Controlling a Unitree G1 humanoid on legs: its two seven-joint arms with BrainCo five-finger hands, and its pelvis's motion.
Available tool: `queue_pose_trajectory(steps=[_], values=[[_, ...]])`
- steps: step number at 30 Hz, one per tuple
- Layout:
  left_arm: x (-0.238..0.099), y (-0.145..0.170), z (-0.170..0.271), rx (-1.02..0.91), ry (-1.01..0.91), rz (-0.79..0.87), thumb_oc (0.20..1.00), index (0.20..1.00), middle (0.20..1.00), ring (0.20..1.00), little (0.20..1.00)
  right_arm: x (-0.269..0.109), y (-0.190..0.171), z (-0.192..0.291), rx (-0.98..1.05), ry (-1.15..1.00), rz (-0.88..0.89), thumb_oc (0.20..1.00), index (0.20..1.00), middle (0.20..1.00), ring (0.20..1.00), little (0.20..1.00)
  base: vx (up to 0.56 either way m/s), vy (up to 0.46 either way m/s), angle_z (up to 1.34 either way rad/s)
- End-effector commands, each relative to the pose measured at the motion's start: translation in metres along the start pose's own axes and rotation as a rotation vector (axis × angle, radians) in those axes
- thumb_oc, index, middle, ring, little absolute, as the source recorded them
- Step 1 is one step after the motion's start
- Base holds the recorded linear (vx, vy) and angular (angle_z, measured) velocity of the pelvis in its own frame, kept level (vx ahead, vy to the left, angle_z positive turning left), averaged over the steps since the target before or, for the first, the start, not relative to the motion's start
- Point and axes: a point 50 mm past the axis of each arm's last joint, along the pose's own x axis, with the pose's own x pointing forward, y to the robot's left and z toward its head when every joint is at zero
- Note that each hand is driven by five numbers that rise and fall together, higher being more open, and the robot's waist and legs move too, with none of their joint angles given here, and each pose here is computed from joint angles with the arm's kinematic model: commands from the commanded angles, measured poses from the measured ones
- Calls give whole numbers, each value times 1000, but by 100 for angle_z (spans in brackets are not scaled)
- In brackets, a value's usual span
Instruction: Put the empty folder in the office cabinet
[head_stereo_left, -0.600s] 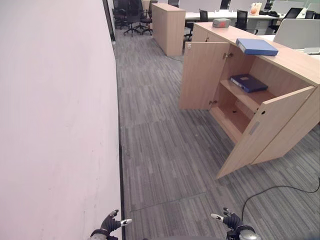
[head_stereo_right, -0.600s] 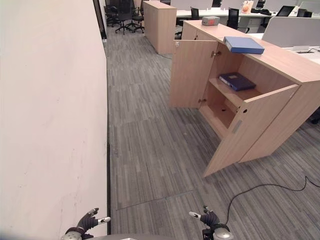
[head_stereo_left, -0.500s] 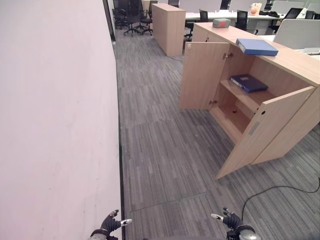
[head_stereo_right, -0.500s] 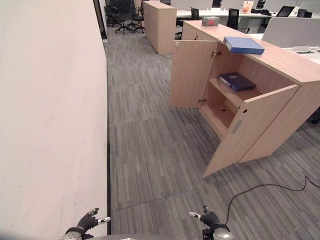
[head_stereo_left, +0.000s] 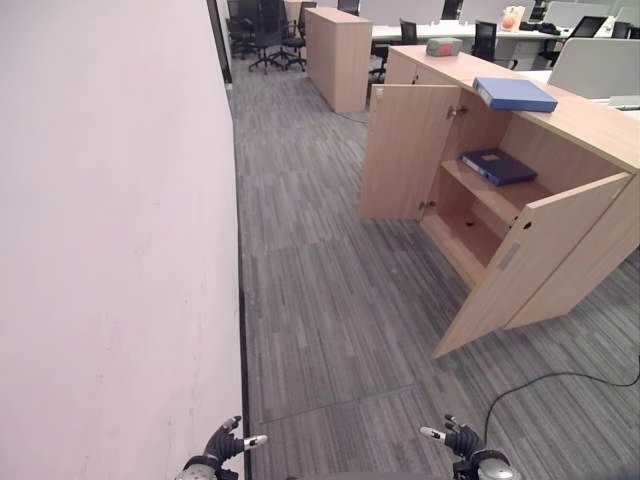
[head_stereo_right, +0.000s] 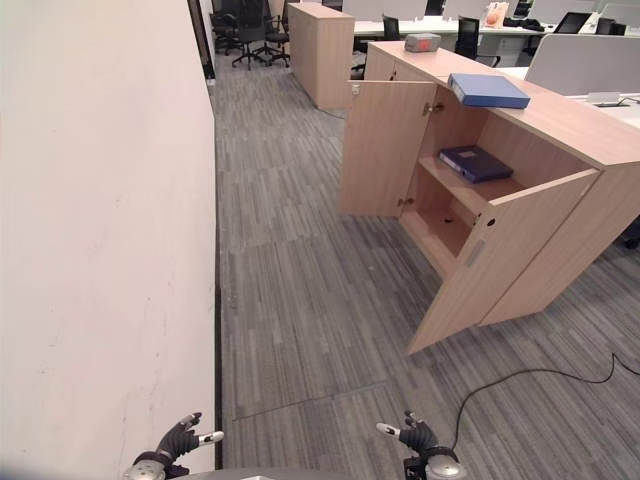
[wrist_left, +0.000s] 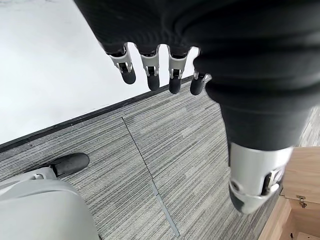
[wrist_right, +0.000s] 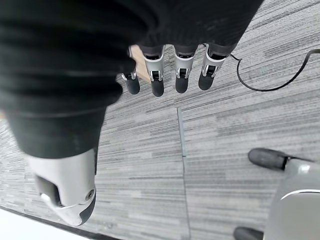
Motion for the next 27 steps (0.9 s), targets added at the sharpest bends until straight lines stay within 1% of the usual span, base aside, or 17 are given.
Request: queue_pose_trajectory(steps=[1, 19, 27], values=[[12, 6, 45, 12, -138, 7, 1000, 1000, 1000, 1000, 1000, 8, 3, 33, -53, -100, 19, 1000, 1000, 1000, 1000, 1000, 0, 0, 0], [13, 1, 43, 7, -125, -5, 1000, 1000, 1000, 1000, 1000, 8, 2, 27, -27, -76, 9, 1000, 1000, 1000, 1000, 1000, 0, 0, 0], [14, 5, 46, -9, -127, 11, 1000, 1000, 1000, 1000, 1000, 8, -4, 28, 10, -75, -11, 1000, 1000, 1000, 1000, 1000, -20, -45, 4]])
